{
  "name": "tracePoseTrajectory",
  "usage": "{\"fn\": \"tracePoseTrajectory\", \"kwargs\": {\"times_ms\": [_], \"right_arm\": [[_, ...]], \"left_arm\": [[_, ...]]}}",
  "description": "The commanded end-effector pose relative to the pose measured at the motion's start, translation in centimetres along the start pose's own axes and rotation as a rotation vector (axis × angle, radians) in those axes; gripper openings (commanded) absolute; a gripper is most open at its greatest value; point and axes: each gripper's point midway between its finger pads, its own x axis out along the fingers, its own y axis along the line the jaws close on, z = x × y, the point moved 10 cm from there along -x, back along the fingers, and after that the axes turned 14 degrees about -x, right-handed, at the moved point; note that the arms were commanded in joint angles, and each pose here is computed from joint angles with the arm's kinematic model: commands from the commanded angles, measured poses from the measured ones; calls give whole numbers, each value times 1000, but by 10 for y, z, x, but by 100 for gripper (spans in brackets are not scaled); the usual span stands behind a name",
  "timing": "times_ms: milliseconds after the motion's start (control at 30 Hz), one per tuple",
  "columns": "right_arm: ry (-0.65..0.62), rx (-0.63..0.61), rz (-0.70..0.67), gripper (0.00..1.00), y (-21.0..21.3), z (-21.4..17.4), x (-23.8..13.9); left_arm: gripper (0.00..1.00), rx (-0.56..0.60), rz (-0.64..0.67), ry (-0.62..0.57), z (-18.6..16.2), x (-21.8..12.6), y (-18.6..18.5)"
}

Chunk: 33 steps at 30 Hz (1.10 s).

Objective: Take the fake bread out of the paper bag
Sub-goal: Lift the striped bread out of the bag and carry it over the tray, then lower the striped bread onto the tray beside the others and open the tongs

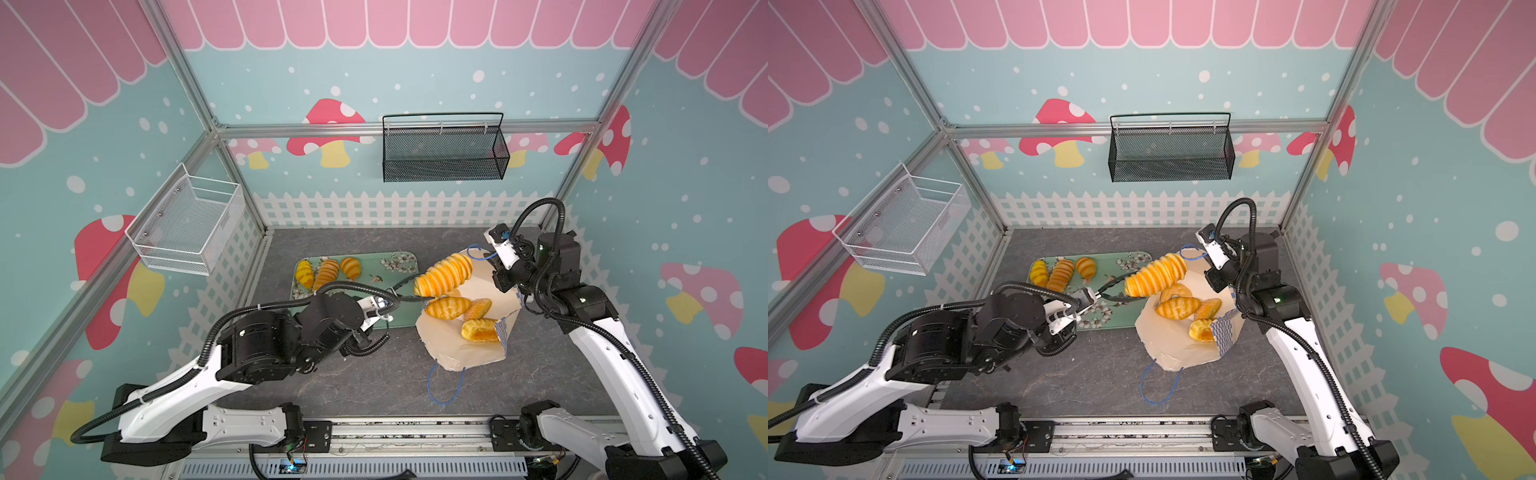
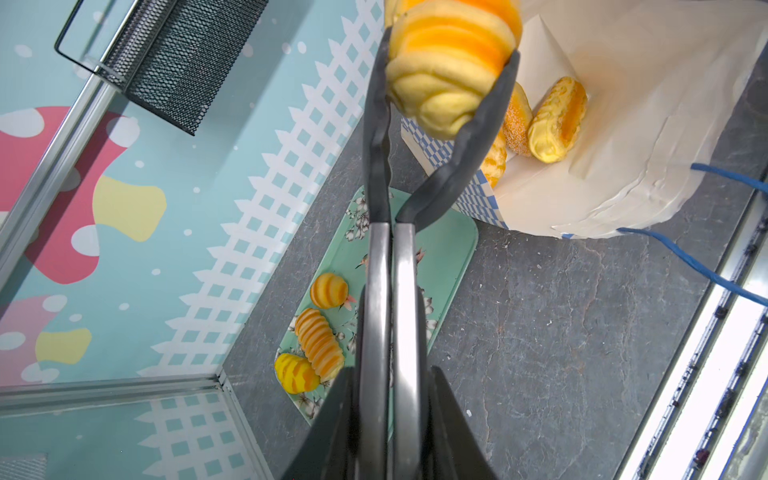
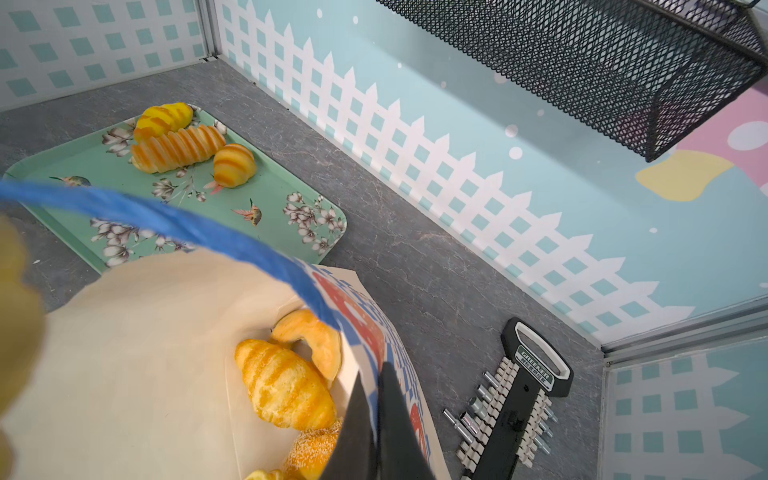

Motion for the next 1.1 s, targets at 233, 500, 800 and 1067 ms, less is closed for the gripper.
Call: {"fn": "tracePoseTrajectory", "kwargs": {"times_ms": [233,500,800,1067], "right_arm": [[-66,-21,-45,0,-6,12,-4],[-70,-21,-43,0,-5,12,-6],[-66,-21,-54,0,-1,8,-12],[-71,-20,-50,0,0,8,-14]], "left_arm": [[0,-338,95,-234,-18,-28,42],[0,-409,121,-160,-29,-7,48],[0,-578,36,-39,-43,37,61],[0,-813,-64,10,-65,77,81]]}}
